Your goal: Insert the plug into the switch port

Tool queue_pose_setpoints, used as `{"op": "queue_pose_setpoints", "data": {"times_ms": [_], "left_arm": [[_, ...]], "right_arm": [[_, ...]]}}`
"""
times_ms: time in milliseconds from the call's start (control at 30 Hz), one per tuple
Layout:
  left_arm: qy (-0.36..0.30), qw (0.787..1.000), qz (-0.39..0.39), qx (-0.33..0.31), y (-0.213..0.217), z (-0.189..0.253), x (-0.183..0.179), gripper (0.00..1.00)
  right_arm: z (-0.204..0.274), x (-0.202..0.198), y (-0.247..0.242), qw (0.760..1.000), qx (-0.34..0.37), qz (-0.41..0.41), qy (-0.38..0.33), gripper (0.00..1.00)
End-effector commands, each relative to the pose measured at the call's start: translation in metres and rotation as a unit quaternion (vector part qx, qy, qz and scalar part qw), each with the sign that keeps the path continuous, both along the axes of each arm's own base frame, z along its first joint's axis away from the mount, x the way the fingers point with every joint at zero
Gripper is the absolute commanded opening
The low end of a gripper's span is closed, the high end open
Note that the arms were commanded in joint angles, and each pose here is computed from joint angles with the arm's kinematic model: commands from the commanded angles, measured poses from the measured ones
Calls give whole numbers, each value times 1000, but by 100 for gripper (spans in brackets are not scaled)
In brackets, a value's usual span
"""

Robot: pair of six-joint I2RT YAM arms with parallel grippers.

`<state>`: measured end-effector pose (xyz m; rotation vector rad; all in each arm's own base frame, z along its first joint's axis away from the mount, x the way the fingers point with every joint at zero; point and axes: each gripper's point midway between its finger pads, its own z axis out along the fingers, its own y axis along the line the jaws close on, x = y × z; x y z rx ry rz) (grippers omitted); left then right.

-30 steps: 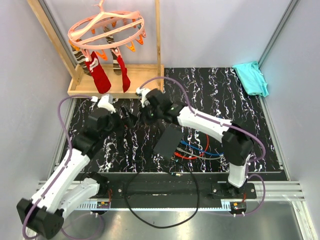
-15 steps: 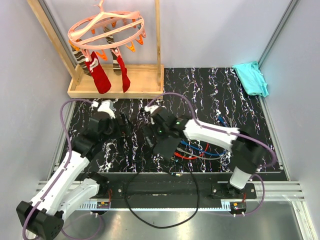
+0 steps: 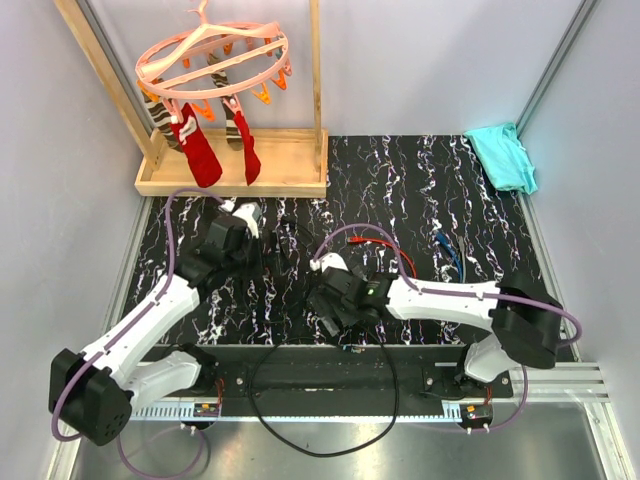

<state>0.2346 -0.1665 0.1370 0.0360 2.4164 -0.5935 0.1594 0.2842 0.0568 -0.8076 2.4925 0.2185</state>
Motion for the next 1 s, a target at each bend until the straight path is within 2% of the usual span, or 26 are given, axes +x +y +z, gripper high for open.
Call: {"op": "queue_pose_setpoints", "data": {"times_ms": [0,200,300,433,467,533,700,733,833,900,933,967], "left_arm": [[-70,997,18,11,4,34,31,98],[-69,997,24,32,15,29,33,98],[-68,997,13,33,13,28,31,98],[-68,997,-15,25,5,29,30,98],[-68,997,-35,15,-2,29,29,98],[-67,996,-54,2,-10,31,28,98],[-51,991,-112,-50,-47,34,30,98],[-50,990,-118,-56,-52,35,31,98],[-38,988,-137,-66,-76,31,42,98],[-58,985,-146,-73,-92,40,55,98],[-48,985,-150,-67,-99,29,63,99],[-69,983,-154,-75,-109,42,76,99]], "right_arm": [[-11,13,1,998,-37,-46,-39,100],[-30,23,-32,986,-124,-95,-57,100],[-23,32,-47,983,-127,-119,-49,100],[-12,60,-98,967,-154,-201,-38,100],[-8,74,-113,962,-140,-233,-32,100],[-3,89,-119,963,-124,-238,-36,100],[6,132,-165,946,-135,-290,-43,100],[11,137,-156,957,-117,-265,-36,100],[35,147,-136,965,-26,-260,-31,100],[52,153,-132,958,42,-281,-25,100],[59,166,-142,941,78,-327,-25,100],[62,173,-146,931,100,-349,-21,100]]}}
